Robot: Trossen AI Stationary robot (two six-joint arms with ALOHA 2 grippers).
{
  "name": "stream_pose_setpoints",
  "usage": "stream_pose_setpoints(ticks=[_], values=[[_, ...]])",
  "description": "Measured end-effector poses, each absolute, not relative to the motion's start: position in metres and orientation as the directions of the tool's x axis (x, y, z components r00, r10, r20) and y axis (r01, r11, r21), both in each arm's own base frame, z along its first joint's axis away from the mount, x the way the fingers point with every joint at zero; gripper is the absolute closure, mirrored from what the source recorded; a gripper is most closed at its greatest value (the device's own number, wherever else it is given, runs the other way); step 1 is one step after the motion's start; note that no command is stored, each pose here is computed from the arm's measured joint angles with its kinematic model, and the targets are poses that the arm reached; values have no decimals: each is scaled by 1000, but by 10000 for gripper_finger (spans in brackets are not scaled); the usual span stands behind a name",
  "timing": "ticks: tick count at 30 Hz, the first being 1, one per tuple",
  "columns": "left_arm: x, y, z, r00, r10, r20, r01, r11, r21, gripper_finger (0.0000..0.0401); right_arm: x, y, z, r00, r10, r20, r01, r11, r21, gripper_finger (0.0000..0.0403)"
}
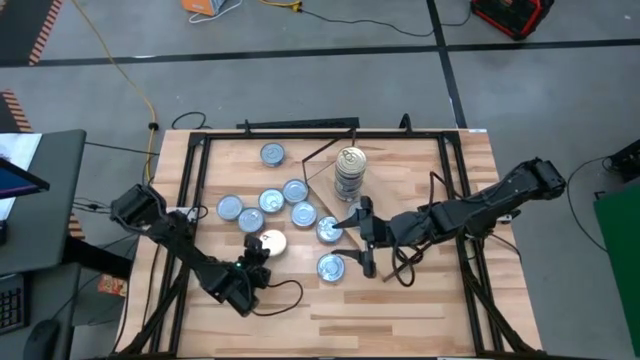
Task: Stack canned seafood by type on shelf
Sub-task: Stack the blue tuna can on top of the blue tuna can on the shelf
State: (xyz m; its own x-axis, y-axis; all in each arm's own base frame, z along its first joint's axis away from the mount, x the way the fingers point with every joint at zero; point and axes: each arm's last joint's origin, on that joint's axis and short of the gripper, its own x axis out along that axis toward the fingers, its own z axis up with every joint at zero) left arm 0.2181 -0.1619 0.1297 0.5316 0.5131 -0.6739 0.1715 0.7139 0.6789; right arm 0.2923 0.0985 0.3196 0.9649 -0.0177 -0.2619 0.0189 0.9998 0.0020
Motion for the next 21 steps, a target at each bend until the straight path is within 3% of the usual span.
stream_pose_setpoints(ticks=[8, 16, 21], values=[[222, -160, 132, 521, 481, -705, 127, 773, 622, 393, 292, 101, 322, 970, -15, -243, 17, 1000, 8, 101], [220, -163, 128, 458, 381, -803, 169, 850, 499, 401, 292, 101, 321, 969, -15, -247, 17, 1000, 7, 101], [219, -162, 128, 456, 393, -798, 141, 854, 501, 401, 292, 101, 320, 967, -16, -253, 17, 1000, 5, 101]])
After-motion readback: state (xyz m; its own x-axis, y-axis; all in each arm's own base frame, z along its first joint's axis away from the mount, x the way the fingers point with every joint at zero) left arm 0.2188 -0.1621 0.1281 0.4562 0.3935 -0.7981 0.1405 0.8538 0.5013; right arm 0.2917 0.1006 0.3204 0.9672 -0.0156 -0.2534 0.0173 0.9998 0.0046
